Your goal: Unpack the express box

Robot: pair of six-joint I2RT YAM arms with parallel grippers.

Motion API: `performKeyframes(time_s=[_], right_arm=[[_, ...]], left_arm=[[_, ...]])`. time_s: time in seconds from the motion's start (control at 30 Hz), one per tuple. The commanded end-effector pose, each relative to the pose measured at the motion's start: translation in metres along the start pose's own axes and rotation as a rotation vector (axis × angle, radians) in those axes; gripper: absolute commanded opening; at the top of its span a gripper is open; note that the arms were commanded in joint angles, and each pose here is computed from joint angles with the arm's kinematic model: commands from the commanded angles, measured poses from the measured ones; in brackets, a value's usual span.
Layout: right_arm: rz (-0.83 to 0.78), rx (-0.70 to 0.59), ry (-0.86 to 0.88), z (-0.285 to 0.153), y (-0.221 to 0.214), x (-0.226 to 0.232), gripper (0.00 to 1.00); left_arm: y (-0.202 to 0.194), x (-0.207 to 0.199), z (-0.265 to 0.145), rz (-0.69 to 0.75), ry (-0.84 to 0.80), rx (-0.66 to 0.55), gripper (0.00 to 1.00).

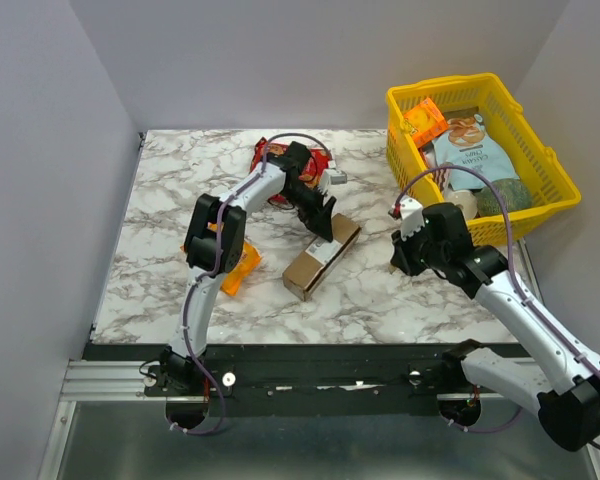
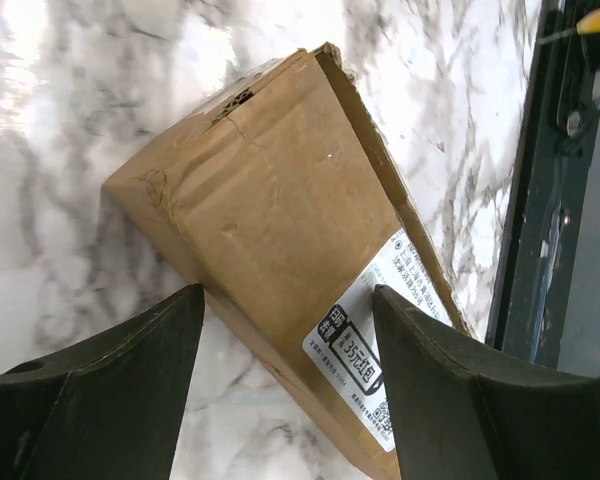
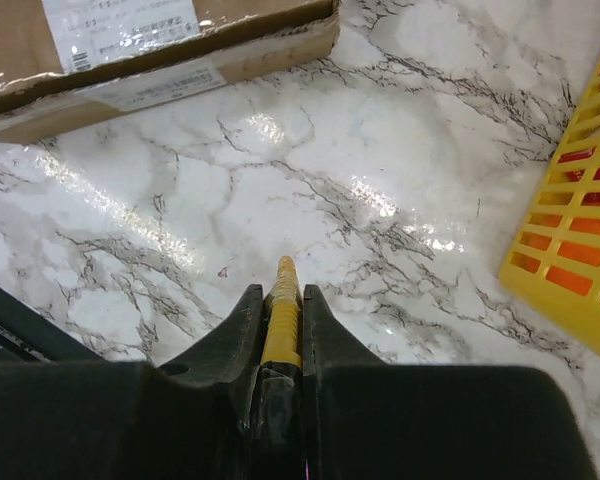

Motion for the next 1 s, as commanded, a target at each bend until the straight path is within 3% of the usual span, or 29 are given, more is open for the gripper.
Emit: performKeyframes(time_s=[0.0,0.1,0.27,0.33,0.53,0.73,0.97], right_arm=[[-0.021,-0.06,0.004,-0.002,0.032,0.0,0.0],[-0.024,-0.06,0.004,0.0,0.041,0.0,0.0],[-0.034,-0.063,-0.004,0.006,0.049,-0.002,0.0],[-0.039,-0.067,-0.009,0.006,0.052,-0.003,0.0],[-0.053,-0.063,-0.026,0.006,0.06,-0.006,0.0],[-0.067,-0.067,-0.033,0.005,0.067,-0.007,0.0],[-0.072,-0.069,-0.035,0.004,0.065,-0.008,0.0]], left_arm=[[-0.006,0.038,-0.015,-0.102,0.0,-0.073,0.76],[-0.013,0.043,-0.027,-0.218,-0.073,-0.173,0.69],[-0.042,0.039,-0.04,-0.375,-0.123,-0.219,0.57],[-0.049,0.044,-0.048,-0.425,-0.149,-0.264,0.42],[-0.055,0.066,-0.059,-0.466,-0.09,-0.28,0.26],[-0.077,0.094,-0.066,-0.494,0.077,-0.207,0.31],[-0.072,0.108,-0.085,-0.469,0.191,-0.183,0.4]])
Point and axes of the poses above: each gripper's point midway between its finger pads, its own z axis out along the fingers, its own x axis along the line the jaws close on, y = z × x, the point moved 3 cm from there along -z, back along the fingers, and after that the axes turned 9 degrees about z, right-handed, at the moved point
